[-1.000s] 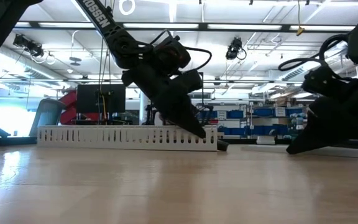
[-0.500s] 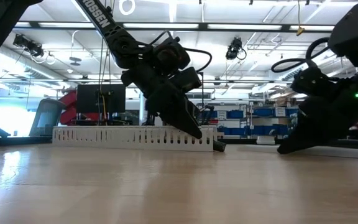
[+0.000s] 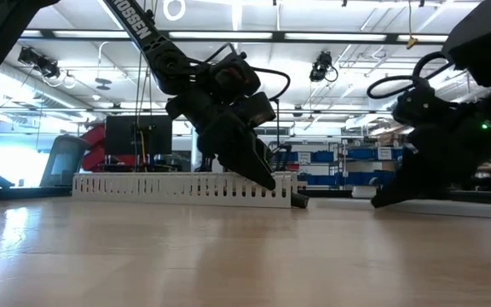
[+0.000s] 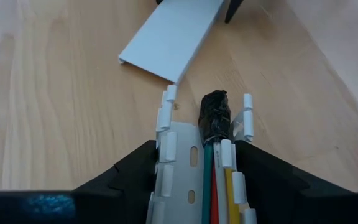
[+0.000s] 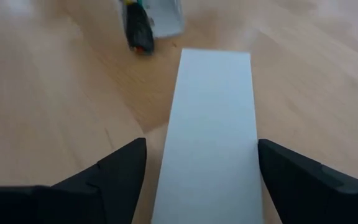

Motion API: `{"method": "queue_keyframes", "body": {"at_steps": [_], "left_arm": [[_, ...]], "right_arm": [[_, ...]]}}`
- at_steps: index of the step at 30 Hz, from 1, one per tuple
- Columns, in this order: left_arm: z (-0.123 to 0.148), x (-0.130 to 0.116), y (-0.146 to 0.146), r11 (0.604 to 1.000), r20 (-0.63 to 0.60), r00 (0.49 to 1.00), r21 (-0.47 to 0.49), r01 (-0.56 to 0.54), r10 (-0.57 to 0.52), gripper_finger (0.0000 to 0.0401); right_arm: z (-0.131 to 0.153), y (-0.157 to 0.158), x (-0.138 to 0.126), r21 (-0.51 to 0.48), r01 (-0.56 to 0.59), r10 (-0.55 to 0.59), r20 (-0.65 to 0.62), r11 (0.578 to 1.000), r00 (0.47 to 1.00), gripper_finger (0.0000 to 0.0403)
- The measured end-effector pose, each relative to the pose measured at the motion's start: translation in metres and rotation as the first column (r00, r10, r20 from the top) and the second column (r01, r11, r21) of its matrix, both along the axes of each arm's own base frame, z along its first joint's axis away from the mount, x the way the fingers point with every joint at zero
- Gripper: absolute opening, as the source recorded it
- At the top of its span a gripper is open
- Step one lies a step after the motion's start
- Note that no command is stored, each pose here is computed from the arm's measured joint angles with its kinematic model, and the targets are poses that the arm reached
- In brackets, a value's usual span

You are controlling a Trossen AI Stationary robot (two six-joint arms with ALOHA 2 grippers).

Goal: Ziptie cables
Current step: Close the white cable duct with the cover

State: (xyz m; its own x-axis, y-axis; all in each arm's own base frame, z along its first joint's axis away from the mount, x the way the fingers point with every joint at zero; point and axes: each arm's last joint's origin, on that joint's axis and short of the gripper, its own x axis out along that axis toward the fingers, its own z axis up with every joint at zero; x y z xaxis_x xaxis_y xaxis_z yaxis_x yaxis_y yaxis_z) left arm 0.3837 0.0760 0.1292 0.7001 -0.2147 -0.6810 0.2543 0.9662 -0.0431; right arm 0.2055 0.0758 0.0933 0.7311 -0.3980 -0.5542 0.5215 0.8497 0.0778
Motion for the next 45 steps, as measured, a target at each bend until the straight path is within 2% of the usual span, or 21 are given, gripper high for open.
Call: {"method": "queue_keyframes", "body": {"at_steps": [7, 12, 19, 24, 30, 38, 45], "left_arm": [[0.000, 0.000, 0.000, 1.000, 0.000, 1.000, -0.009, 0.006, -0.006, 0.0218], [0.000, 0.000, 0.000, 1.000, 0.000, 1.000, -0.009, 0.006, -0.006, 0.0218], [0.000, 0.000, 0.000, 1.000, 0.000, 1.000, -0.010, 0.005, -0.005, 0.0218], [0.000, 0.000, 0.000, 1.000, 0.000, 1.000, -0.010, 0.005, -0.005, 0.0218], [0.000, 0.000, 0.000, 1.000, -0.001, 1.000, -0.012, 0.003, -0.003, 0.0218], [0.000, 0.000, 0.000, 1.000, -0.002, 1.000, -0.015, 0.000, 0.000, 0.0218], [0.000, 0.000, 0.000, 1.000, -0.002, 1.000, -0.016, 0.000, 0.000, 0.0218]], "right_arm": [[0.005, -0.003, 0.007, -0.025, -0.019, 0.020, 0.040, 1.000, 0.999, 0.0293], [0.004, -0.007, 0.008, -0.003, -0.037, 0.037, 0.003, 0.999, 0.999, 0.0293], [-0.001, -0.012, 0.005, -0.036, -0.051, 0.048, -0.077, 0.998, 0.996, 0.0293], [-0.001, -0.013, 0.003, -0.051, -0.036, 0.032, -0.087, 0.998, 0.996, 0.0293], [0.001, -0.014, 0.005, -0.094, 0.006, -0.011, -0.059, 0.996, 0.998, 0.0293], [0.002, -0.012, 0.004, -0.080, 0.029, -0.032, -0.037, 0.996, 0.999, 0.0293], [0.016, -0.012, -0.001, -0.113, 0.050, -0.050, 0.003, 0.992, 0.999, 0.0293]]}}
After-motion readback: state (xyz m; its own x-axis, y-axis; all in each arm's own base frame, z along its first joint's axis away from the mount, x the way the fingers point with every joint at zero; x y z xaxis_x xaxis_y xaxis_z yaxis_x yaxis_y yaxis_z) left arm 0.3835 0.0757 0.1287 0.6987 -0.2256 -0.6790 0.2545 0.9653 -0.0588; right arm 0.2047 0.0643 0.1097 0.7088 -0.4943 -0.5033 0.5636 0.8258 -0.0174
